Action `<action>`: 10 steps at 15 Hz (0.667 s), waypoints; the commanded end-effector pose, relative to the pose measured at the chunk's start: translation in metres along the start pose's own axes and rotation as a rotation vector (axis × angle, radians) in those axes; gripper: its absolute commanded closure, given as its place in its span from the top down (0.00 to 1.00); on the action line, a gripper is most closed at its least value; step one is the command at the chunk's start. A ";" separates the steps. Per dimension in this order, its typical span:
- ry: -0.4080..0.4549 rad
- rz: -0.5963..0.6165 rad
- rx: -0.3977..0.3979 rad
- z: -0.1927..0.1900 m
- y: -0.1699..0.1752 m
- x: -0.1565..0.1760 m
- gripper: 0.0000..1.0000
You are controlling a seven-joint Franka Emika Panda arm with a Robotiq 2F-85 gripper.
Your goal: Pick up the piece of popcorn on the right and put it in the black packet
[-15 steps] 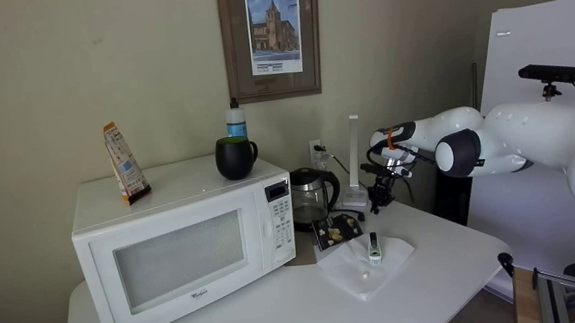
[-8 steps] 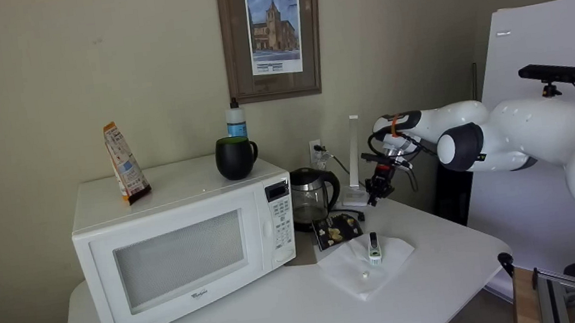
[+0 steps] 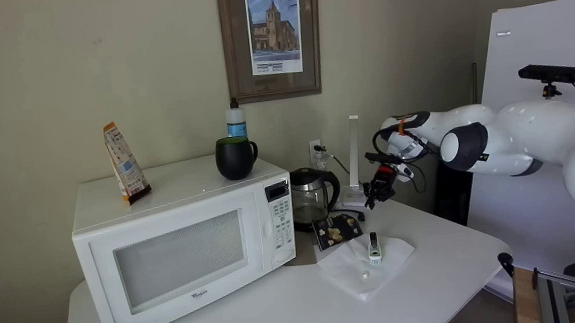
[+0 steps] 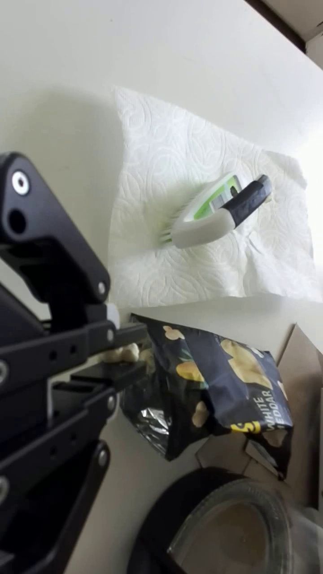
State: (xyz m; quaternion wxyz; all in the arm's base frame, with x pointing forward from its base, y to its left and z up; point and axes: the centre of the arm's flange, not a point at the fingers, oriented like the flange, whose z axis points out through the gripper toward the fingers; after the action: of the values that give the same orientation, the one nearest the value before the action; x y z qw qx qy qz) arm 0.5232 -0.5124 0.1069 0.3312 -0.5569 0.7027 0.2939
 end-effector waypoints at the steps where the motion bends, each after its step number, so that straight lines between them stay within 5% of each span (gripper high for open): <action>1: -0.004 -0.001 0.000 0.002 0.000 0.000 0.15; 3: -0.006 -0.003 0.001 0.002 -0.001 0.000 0.15; 4: -0.019 -0.004 -0.013 0.007 -0.003 0.003 0.04; 10: -0.101 -0.048 -0.023 0.042 -0.016 0.024 0.04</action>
State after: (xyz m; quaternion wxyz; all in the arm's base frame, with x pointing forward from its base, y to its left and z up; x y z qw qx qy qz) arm 0.5296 -0.4924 0.0852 0.3451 -0.5632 0.6822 0.3135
